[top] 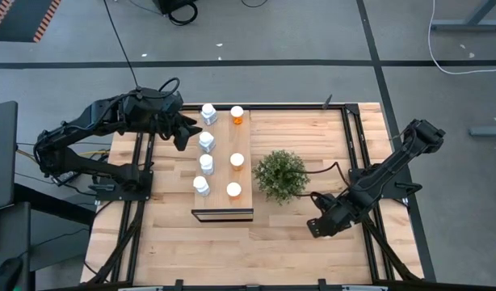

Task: Pick and place medicine bottles onto shelf by color
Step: Put the orange pill bottle on the shelf aligned with the other orange pill bottles

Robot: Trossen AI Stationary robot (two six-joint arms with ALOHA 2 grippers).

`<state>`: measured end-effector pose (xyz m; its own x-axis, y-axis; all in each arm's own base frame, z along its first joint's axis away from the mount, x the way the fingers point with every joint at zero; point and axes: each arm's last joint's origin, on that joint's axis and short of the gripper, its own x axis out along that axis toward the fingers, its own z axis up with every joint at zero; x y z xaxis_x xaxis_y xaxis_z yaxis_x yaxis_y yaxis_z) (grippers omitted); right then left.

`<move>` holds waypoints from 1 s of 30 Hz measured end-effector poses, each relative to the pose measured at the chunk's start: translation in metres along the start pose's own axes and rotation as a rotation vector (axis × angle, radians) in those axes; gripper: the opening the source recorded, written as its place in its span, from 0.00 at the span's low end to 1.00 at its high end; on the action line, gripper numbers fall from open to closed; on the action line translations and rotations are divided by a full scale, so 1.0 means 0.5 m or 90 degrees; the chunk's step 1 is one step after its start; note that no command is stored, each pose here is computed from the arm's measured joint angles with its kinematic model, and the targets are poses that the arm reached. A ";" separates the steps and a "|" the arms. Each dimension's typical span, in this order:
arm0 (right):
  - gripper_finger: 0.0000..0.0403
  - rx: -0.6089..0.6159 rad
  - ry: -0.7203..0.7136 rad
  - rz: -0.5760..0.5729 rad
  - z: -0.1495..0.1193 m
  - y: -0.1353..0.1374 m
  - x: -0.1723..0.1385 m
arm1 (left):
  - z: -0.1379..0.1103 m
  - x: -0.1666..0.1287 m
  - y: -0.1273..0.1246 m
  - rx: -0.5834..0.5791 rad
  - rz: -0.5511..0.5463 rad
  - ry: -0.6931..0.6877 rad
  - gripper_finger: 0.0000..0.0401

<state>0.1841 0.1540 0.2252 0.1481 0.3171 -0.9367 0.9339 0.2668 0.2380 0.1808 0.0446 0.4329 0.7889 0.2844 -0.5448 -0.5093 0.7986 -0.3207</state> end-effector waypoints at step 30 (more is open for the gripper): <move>0.56 -0.341 -0.365 0.169 0.320 0.196 -0.362 | 0.000 0.000 0.000 -0.002 0.000 0.001 0.47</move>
<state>0.3006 -0.0230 0.3772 0.6204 -0.0447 -0.7830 0.5850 0.6914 0.4240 0.1807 0.0445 0.4327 0.7881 0.2838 -0.5463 -0.5105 0.7971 -0.3224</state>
